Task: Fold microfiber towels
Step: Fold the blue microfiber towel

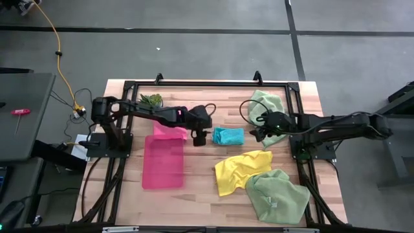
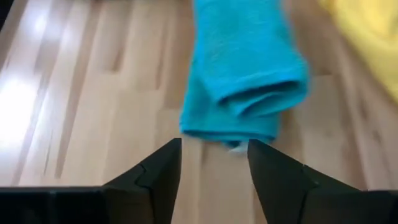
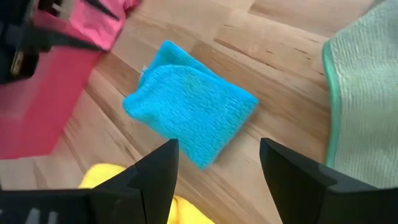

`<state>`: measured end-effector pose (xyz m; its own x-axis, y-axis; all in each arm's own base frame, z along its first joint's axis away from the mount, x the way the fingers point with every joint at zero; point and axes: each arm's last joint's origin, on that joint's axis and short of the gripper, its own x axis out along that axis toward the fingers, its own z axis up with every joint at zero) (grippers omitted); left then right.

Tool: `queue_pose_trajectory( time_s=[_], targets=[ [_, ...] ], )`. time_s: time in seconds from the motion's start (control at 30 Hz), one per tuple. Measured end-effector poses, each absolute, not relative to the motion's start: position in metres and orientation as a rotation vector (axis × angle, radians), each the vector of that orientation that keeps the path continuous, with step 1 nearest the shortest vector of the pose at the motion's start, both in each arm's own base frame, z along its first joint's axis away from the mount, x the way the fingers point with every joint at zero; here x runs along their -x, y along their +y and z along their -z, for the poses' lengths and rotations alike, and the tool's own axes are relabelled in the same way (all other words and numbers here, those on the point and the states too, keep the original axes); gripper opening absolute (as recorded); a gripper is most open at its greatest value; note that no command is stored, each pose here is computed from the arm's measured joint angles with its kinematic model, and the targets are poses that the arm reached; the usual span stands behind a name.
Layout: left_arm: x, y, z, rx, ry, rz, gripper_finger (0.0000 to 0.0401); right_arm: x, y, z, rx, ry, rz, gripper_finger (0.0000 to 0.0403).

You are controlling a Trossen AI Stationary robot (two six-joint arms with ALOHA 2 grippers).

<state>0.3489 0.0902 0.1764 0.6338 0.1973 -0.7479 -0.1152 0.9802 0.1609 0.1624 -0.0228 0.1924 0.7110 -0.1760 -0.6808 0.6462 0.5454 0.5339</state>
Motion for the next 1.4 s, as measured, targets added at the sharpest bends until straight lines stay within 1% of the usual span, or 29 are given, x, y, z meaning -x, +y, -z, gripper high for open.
queue_pose_trajectory(
  time_s=[0.17,0.33,0.37,0.57,0.8,0.9,1.27,1.4],
  targets=[
    [-0.360,0.066,-0.171,-0.223,0.845,-0.088,0.0194,-0.161,-0.023,-0.190,-0.866,0.600,0.520,0.0216],
    [-0.369,0.051,-0.164,-0.331,0.816,-0.087,0.0196,-0.162,-0.023,-0.190,-0.858,0.599,0.516,0.0216],
    [-0.373,0.051,-0.163,-0.338,0.790,-0.092,0.0196,-0.162,-0.023,-0.191,-0.858,0.598,0.515,0.0216],
    [-0.377,0.044,-0.155,-0.368,0.784,-0.074,0.0196,-0.162,-0.023,-0.191,-0.859,0.596,0.516,0.0216],
    [-0.389,0.042,-0.149,-0.455,0.699,-0.094,0.0196,-0.162,-0.023,-0.190,-0.853,0.592,0.534,0.0216],
    [-0.391,0.042,-0.139,-0.487,0.718,-0.090,0.0196,-0.161,-0.023,-0.190,-0.853,0.593,0.535,0.0216],
    [-0.396,0.044,-0.120,-0.547,0.720,-0.075,0.0196,-0.161,-0.024,-0.190,-0.860,0.578,0.587,0.0216],
    [-0.397,0.043,-0.119,-0.568,0.722,-0.092,0.0196,-0.160,-0.025,-0.190,-0.870,0.573,0.596,0.0216]
  ],
)
